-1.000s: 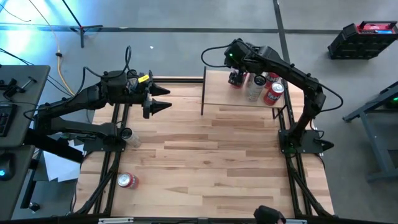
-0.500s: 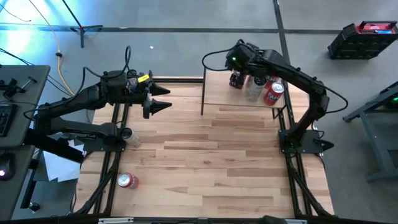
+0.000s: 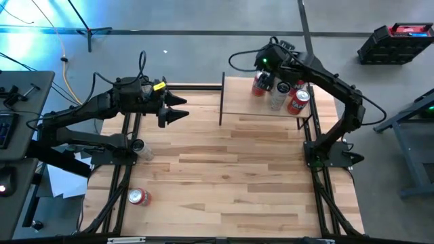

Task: Place canned beverage on shelf
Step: Put the orange soda can on the shelf

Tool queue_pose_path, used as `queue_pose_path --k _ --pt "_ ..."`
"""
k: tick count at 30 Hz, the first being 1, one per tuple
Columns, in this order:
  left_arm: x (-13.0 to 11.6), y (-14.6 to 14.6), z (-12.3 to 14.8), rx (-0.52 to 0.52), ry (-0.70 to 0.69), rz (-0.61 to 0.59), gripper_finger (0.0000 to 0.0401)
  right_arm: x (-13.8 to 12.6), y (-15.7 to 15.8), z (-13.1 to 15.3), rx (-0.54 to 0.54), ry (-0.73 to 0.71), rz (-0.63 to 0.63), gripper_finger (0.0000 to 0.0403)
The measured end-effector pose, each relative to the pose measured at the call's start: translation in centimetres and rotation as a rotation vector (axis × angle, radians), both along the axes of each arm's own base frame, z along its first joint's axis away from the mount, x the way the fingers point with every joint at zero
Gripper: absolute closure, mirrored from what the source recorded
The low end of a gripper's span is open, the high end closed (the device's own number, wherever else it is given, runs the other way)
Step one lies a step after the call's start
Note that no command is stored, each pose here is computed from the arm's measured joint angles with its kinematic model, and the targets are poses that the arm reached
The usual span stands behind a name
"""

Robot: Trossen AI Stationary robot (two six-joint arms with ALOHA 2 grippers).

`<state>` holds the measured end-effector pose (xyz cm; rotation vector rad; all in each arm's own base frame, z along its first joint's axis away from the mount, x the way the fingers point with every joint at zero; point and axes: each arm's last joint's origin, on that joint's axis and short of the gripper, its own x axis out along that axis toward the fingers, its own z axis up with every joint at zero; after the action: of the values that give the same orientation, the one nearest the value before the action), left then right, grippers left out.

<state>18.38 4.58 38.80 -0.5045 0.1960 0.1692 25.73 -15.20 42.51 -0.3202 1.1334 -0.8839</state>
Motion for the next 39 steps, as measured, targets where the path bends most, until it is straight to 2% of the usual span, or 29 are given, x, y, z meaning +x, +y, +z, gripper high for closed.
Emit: queue_pose_path --k 7,15,39 --pt "0.0 -0.1 -0.1 -0.012 0.01 -0.031 0.0036 0.4 -1.5 -1.2 0.036 0.033 -0.043 0.0041" --pt "0.0 -0.2 -0.1 -0.053 0.01 -0.062 0.0036 1.1 -2.2 -2.3 0.068 0.082 -0.034 0.0041" --pt "0.1 -0.5 -0.1 -0.079 0.006 -0.074 0.0036 0.9 -3.1 -2.8 0.128 0.084 -0.01 0.0041"
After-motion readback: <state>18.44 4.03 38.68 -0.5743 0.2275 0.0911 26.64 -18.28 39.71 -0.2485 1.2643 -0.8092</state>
